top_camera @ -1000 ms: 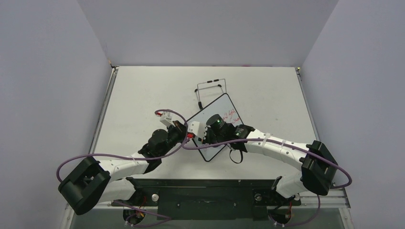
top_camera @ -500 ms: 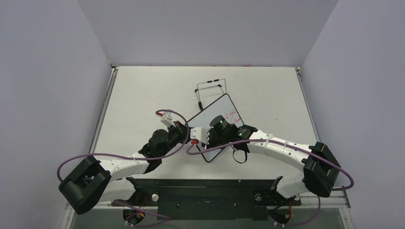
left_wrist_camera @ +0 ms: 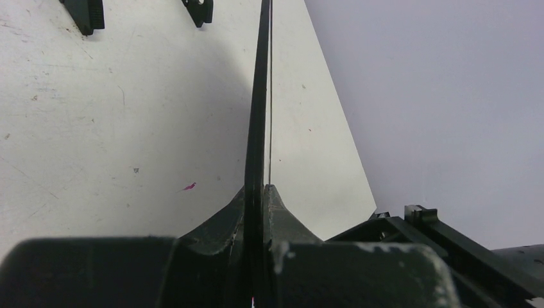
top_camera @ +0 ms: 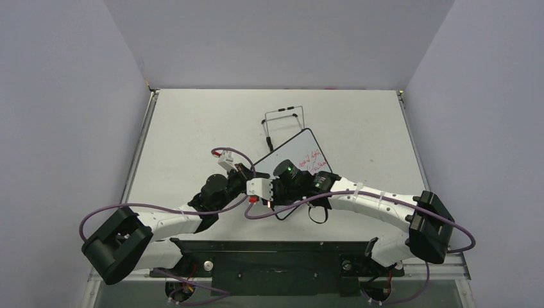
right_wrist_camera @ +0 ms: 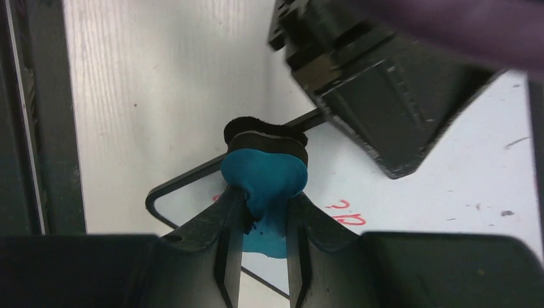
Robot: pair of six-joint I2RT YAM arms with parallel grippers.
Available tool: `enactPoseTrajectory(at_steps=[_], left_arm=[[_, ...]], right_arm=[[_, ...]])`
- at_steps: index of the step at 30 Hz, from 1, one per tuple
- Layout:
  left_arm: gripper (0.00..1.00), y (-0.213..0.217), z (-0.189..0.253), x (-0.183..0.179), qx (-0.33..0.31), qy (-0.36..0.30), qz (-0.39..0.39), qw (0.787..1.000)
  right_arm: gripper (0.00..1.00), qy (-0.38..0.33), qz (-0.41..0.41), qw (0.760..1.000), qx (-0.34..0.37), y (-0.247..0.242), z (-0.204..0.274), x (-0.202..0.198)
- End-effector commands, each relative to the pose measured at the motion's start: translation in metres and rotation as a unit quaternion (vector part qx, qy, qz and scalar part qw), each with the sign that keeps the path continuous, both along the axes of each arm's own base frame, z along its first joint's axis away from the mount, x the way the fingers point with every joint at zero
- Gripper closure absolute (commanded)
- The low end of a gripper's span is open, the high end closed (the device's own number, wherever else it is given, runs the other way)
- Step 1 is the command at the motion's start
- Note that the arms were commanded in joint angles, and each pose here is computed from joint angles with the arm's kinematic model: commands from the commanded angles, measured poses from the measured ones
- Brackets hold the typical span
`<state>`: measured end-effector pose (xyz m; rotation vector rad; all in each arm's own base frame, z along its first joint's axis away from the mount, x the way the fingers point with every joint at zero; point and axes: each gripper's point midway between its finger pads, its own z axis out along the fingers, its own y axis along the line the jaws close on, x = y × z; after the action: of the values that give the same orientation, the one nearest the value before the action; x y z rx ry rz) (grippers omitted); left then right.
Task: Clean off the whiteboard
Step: Erase the whiteboard at the center of the board.
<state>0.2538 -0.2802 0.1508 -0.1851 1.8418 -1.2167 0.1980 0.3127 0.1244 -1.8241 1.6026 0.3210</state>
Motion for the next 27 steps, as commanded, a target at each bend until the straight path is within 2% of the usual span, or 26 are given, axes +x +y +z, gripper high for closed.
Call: enactPoseTrajectory(at_steps=[1,8,12,17,22,27], left_arm=[[1.0,-0.012,0.062,0.002,-0.076,-0.065,-0.016,0.995],[1.0,-0.014,0.061,0.0,-0.077,-0.066,-0.024,0.995],[1.0,-0.016,0.062,-0.001,-0.079,-0.066,-0.029,0.994],[1.0,-0.016,0.061,0.0,-0.078,-0.065,-0.027,0.994],[1.0,-0.016,0.064,0.0,-0.08,-0.068,-0.027,0.994],[1.0,-0.016,0.066,-0.001,-0.081,-0.071,-0.03,0.994]], right_arm=[[1.0,0.029,0.028,0.998,-0.044,-0.022,-0.026,-0.013],[1.0,-0.005,-0.089,0.996,-0.003,-0.031,-0.001,0.045],[1.0,-0.011,-0.101,0.995,0.025,-0.009,0.017,0.059],[1.0,0.006,-0.044,0.999,0.011,0.006,0.007,0.029],[1.0,0.05,0.026,0.998,-0.036,-0.019,-0.025,-0.014],[1.0,0.05,0.007,0.997,-0.066,-0.045,-0.042,-0.008]])
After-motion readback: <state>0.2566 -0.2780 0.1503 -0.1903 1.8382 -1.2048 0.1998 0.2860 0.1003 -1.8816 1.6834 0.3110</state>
